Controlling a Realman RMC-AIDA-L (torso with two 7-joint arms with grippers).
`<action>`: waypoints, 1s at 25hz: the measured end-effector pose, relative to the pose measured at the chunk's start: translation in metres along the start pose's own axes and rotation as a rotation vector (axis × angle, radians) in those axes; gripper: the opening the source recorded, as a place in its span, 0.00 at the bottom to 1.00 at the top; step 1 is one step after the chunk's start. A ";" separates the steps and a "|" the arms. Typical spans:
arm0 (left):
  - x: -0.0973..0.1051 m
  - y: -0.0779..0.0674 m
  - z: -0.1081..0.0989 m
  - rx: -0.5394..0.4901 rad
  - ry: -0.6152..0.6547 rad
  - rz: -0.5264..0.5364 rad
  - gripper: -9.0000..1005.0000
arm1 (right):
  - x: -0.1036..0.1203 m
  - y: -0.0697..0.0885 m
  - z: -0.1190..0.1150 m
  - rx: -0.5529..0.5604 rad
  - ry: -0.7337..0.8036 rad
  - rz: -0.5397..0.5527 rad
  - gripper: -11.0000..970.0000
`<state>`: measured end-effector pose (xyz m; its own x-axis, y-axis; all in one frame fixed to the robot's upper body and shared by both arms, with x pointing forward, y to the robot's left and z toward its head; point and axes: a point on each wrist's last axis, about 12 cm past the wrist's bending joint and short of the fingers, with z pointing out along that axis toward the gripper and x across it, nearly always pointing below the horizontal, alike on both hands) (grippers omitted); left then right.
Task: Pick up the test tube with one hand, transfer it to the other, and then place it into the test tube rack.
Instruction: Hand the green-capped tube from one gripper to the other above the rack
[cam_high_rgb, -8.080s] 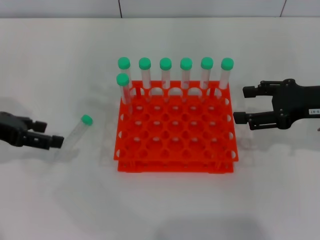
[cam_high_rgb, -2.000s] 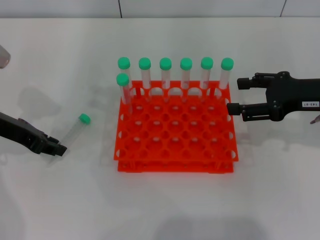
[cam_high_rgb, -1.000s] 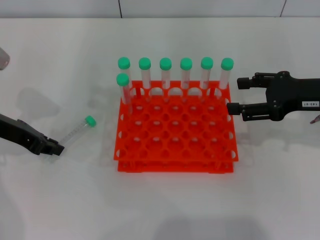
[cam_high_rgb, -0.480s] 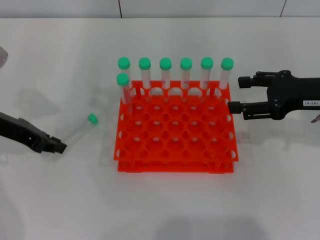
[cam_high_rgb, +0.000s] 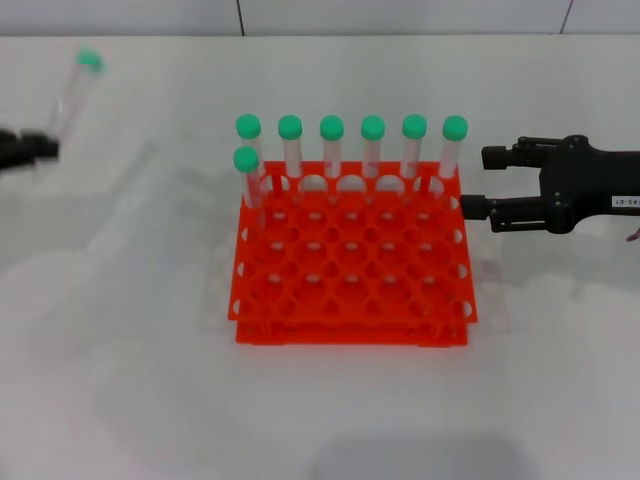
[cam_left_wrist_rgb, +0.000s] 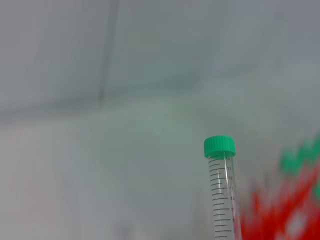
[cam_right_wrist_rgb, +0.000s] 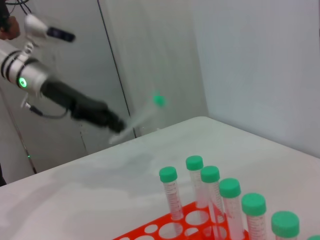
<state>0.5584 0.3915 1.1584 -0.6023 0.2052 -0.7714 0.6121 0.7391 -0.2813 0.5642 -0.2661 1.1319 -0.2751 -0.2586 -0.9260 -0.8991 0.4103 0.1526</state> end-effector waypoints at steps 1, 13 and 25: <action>-0.002 0.000 -0.005 0.000 -0.050 0.005 0.19 | 0.000 0.000 0.000 0.001 0.000 0.000 0.82; -0.036 -0.024 0.025 0.171 -0.459 0.121 0.19 | -0.007 -0.001 0.000 0.000 -0.028 -0.016 0.82; -0.047 -0.056 0.093 0.350 -0.364 0.170 0.19 | -0.012 0.000 -0.001 -0.006 -0.060 -0.037 0.82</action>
<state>0.6001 0.2810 1.1572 -0.3008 0.0219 -0.9534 0.8577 0.4434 -0.2604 0.5670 -0.2639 1.1430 -0.2212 -0.2209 -0.9499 -0.9104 0.3959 0.1199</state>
